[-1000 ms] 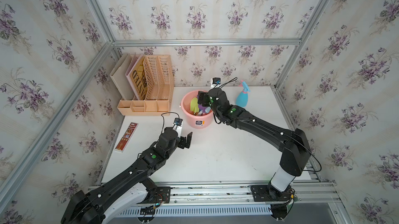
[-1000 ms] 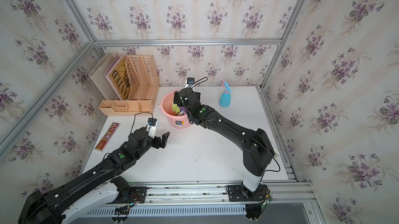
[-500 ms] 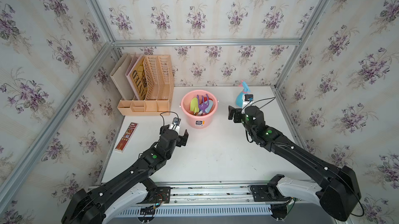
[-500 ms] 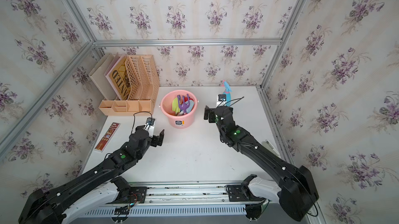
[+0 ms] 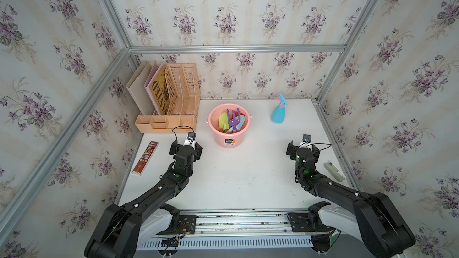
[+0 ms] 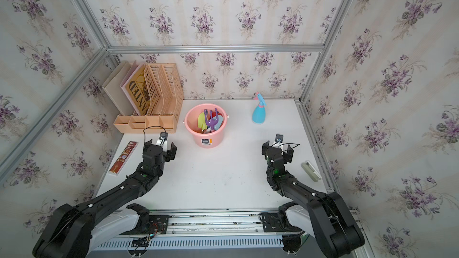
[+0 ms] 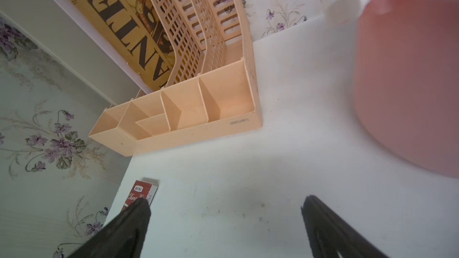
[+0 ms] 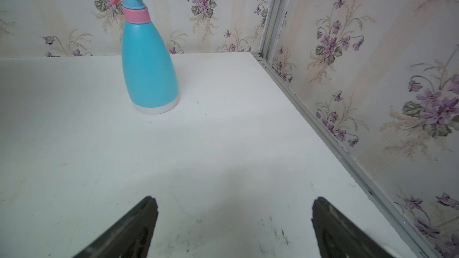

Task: Organize the gardening tools
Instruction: Reset both arms

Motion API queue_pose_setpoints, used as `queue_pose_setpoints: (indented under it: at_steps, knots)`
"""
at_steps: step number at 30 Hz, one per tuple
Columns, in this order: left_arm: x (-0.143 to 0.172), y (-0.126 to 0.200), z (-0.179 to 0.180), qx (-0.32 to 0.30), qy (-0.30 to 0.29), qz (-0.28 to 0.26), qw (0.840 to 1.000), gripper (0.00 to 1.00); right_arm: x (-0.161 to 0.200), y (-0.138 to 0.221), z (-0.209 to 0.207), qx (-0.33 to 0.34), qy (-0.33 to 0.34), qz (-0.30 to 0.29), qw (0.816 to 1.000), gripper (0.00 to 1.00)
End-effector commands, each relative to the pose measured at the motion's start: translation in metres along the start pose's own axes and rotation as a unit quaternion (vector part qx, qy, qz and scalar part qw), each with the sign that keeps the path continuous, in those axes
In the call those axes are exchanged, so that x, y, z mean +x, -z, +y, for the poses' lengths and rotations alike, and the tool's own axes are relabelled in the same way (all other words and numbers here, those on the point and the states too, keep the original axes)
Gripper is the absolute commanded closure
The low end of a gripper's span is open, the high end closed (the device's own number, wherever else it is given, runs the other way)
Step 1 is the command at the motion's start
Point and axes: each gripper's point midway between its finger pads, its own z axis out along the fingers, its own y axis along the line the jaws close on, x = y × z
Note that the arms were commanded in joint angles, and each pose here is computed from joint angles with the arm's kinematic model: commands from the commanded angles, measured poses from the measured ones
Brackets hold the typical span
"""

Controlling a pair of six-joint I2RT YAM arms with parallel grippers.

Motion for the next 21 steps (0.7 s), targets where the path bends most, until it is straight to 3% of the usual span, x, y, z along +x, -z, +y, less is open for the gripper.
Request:
queue_pose_setpoints:
  at_steps: [1, 8, 16, 21]
  knots:
    - [-0.015, -0.008, 0.007, 0.021, 0.059, -0.068, 0.996, 0.01, -0.038, 0.003, -0.009, 0.017, -0.03, -0.093, 0.995, 0.0]
    - [-0.013, -0.035, 0.0, 0.046, 0.055, -0.084, 0.994, 0.01, -0.049, -0.002, -0.006, -0.009, -0.027, -0.161, 0.987, 0.0]
    - [0.009, -0.058, 0.001, 0.04, 0.08, -0.092, 0.992, 0.01, -0.039, -0.012, 0.004, -0.075, -0.042, -0.156, 0.984, 0.0]
    - [0.013, -0.064, 0.001, 0.05, 0.084, -0.048, 0.994, 0.01, -0.032, -0.01, 0.002, -0.09, -0.053, -0.16, 0.982, 0.0]
